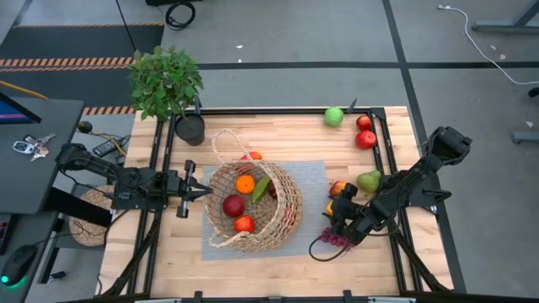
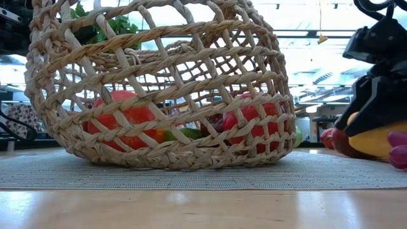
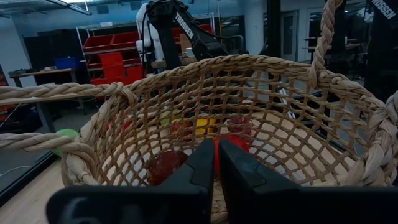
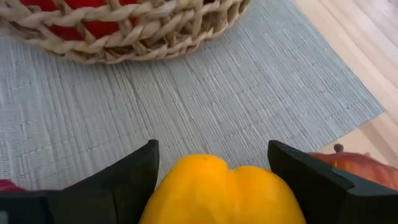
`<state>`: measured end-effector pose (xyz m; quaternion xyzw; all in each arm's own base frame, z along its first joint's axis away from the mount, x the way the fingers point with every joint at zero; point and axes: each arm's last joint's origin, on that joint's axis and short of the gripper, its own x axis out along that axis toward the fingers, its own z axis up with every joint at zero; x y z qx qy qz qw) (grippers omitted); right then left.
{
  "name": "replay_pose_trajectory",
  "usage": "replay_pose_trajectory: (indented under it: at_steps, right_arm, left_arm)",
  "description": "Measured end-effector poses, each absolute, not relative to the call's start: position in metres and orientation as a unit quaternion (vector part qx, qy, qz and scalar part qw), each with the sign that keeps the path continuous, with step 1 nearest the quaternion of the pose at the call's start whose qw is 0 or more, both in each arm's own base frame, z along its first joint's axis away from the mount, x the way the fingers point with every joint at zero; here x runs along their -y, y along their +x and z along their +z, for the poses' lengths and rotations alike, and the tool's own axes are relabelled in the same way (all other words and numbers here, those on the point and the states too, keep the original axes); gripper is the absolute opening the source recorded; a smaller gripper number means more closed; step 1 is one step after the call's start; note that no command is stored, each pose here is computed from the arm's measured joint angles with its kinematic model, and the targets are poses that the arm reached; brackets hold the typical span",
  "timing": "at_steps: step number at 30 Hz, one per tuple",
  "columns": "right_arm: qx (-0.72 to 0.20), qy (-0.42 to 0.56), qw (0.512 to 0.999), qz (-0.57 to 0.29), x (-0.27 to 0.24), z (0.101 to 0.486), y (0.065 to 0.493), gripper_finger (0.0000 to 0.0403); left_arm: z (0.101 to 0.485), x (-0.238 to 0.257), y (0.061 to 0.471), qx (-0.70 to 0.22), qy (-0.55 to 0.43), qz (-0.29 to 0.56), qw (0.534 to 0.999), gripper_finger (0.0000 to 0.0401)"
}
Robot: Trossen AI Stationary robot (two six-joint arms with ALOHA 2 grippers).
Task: Build produce basket
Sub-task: Put the yellow bell pepper into the brown woven basket
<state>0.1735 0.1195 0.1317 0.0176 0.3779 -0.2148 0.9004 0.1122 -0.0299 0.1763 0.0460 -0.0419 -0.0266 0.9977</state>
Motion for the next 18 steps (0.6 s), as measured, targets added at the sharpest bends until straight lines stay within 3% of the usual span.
replay_pose_trajectory:
  at_steps: [12,18]
  right_arm:
    - [-0.369,0.018,0.904,-0.216,-0.119,0.134,0.177,0.0292]
    - [-0.344,-0.002,0.915,-0.212,-0.125,0.152,0.192,0.0292]
  left_arm:
    - [0.176,0.03,0.112,0.042,0.046,-0.027,0.998,0.0033]
    - [0.176,0.03,0.112,0.042,0.046,-0.027,0.998,0.0028]
